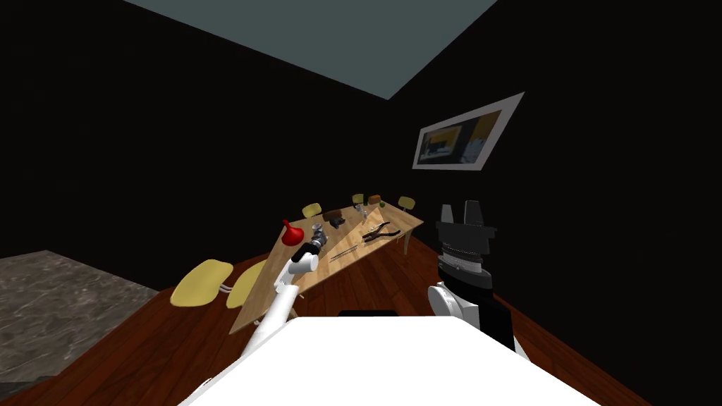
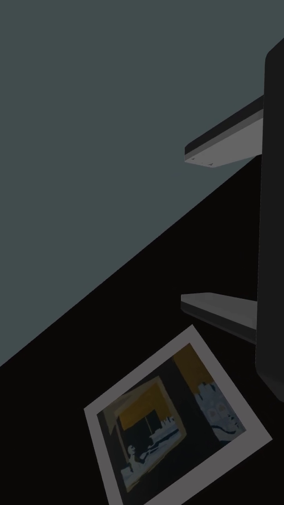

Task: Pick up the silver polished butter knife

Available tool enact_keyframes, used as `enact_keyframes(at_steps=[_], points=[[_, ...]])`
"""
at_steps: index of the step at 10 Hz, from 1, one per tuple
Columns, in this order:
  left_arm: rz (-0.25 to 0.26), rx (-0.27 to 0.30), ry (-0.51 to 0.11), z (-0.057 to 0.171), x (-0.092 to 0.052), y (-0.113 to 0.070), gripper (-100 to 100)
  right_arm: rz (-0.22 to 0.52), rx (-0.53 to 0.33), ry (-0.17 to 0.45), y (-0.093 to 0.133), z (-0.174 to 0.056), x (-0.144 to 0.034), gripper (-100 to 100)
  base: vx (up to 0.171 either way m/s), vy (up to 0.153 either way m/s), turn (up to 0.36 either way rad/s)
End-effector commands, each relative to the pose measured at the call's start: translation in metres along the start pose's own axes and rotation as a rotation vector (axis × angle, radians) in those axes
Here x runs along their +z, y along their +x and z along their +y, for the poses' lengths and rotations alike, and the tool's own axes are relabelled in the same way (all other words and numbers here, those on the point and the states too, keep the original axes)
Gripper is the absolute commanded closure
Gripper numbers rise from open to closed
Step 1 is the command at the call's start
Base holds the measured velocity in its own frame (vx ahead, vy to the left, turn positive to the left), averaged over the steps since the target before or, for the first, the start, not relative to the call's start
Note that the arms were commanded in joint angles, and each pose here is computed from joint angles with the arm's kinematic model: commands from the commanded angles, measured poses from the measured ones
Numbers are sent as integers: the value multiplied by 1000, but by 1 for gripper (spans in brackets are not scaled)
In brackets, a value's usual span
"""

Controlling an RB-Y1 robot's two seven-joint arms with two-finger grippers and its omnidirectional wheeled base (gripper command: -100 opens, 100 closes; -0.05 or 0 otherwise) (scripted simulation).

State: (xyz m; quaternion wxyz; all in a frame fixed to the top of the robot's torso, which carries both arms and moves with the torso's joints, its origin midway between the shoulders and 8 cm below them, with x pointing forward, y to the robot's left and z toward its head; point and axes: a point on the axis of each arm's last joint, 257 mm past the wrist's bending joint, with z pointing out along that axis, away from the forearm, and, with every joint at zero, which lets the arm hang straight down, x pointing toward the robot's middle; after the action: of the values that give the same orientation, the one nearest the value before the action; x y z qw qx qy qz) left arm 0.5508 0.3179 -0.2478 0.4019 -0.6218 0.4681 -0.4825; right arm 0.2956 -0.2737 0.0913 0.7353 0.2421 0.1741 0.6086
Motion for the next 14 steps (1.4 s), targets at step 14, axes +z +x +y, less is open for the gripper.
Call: enact_keyframes(at_steps=[14], points=[[-97,-178,-524,135,23,-25,-100,0,0,0,0,0,0,0,31,-34,-38]])
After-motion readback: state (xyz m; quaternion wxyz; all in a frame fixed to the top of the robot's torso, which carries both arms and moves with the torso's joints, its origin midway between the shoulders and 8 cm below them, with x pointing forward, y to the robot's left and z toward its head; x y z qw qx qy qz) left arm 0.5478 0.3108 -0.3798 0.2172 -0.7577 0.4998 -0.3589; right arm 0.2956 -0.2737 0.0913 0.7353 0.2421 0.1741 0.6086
